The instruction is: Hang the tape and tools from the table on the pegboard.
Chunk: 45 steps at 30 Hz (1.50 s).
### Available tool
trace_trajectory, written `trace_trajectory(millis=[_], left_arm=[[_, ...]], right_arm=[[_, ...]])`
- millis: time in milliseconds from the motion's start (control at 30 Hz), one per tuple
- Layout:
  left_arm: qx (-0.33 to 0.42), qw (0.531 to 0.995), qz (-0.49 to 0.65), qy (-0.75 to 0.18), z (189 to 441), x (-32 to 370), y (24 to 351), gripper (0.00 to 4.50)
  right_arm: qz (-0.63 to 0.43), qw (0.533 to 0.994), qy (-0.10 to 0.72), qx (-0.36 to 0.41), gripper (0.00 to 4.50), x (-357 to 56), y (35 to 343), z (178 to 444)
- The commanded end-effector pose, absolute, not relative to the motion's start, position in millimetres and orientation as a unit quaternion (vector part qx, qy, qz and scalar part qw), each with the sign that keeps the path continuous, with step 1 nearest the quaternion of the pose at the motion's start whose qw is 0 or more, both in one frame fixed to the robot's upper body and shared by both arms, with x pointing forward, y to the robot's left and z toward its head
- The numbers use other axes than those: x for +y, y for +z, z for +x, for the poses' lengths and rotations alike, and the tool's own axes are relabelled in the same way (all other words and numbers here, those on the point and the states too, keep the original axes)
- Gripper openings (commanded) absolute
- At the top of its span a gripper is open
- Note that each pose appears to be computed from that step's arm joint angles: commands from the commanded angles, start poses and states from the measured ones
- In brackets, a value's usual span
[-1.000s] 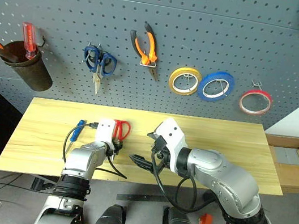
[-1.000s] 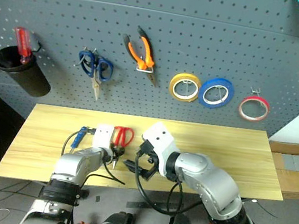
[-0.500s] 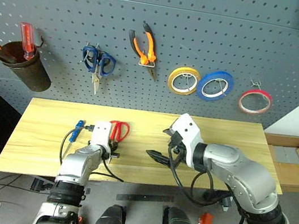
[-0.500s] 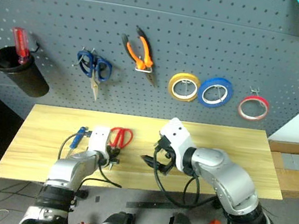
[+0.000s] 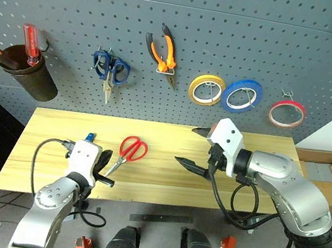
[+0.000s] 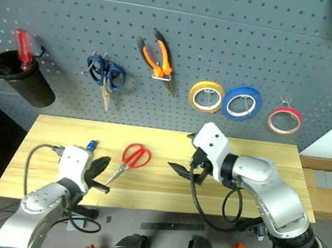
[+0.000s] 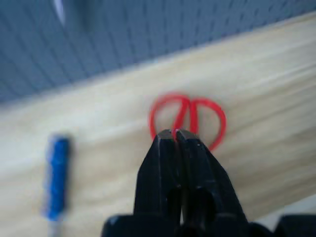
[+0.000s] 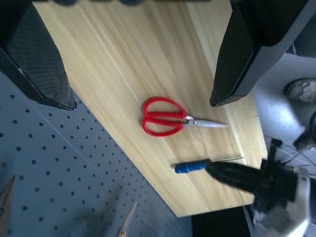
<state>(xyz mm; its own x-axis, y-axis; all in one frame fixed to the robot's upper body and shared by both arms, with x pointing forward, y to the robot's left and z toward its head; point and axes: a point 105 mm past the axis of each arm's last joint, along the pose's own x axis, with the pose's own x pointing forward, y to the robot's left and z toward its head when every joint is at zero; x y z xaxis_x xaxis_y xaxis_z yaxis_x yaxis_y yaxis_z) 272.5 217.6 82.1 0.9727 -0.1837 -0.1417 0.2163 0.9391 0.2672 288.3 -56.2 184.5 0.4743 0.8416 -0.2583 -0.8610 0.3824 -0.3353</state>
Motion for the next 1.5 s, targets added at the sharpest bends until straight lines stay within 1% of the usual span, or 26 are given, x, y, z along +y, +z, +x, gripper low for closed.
trace_trajectory(millis=[33,133,233,267,300,367,400,500,533,633,667,700,933,1100,1233,1500], left_arm=[[0.006,0.98,0.178,-0.084,269.7,224.8,104.7,0.06],[0.03,0.978,0.188,-0.079,271.4,229.0,93.3,0.06],[0.09,0.977,0.177,-0.083,276.0,233.0,76.0,0.06],[0.11,0.974,0.177,-0.086,277.7,235.2,71.1,0.4],[0.127,0.972,0.174,-0.088,280.7,238.2,67.6,0.63],[0.147,0.972,0.161,-0.092,288.7,242.0,66.8,1.21],[0.155,0.971,0.155,-0.094,296.0,243.8,68.7,1.64],[0.198,0.964,0.133,-0.117,312.0,241.6,68.2,2.58],[0.207,0.962,0.127,-0.126,315.9,239.0,68.3,2.98],[0.245,0.95,0.112,-0.158,321.2,230.2,64.1,3.93],[0.255,0.946,0.113,-0.164,322.4,228.7,63.0,4.31],[0.266,0.942,0.113,-0.172,323.4,226.8,60.9,4.45],[0.315,0.93,0.087,-0.168,329.5,225.9,48.0,4.45],[0.345,0.922,0.081,-0.155,327.1,230.8,32.2,4.45],[0.371,0.909,0.087,-0.17,325.0,228.9,17.1,4.45],[0.381,0.9,0.103,-0.187,332.1,224.1,5.8,4.45]], right_arm=[[-0.203,0.841,0.501,-0.003,4.5,-62.8,199.3,291.8],[-0.199,0.849,0.489,0.006,4.5,-65.2,195.7,296.2],[-0.195,0.852,0.485,0.016,4.5,-63.9,191.1,295.8],[-0.194,0.852,0.485,0.019,4.5,-63.5,190.2,295.5],[-0.194,0.853,0.485,0.024,4.5,-63.1,188.6,295.2],[-0.194,0.853,0.483,0.035,4.5,-62.0,185.7,294.9],[-0.19,0.854,0.482,0.046,4.5,-60.6,182.7,294.7],[-0.166,0.862,0.47,0.086,4.5,-57.0,173.7,295.0],[-0.161,0.863,0.469,0.096,4.5,-55.2,171.4,294.5],[-0.159,0.86,0.47,0.116,4.5,-49.9,165.7,291.4],[-0.159,0.859,0.472,0.119,4.5,-48.3,164.7,290.3],[-0.161,0.857,0.474,0.12,4.5,-46.6,164.0,289.2],[-0.173,0.848,0.487,0.116,4.5,-38.7,162.8,284.3],[-0.173,0.841,0.499,0.116,4.5,-34.7,162.9,280.4],[-0.193,0.828,0.516,0.106,4.5,-29.1,163.1,274.2],[-0.203,0.821,0.525,0.099,4.5,-23.1,161.0,269.8]])
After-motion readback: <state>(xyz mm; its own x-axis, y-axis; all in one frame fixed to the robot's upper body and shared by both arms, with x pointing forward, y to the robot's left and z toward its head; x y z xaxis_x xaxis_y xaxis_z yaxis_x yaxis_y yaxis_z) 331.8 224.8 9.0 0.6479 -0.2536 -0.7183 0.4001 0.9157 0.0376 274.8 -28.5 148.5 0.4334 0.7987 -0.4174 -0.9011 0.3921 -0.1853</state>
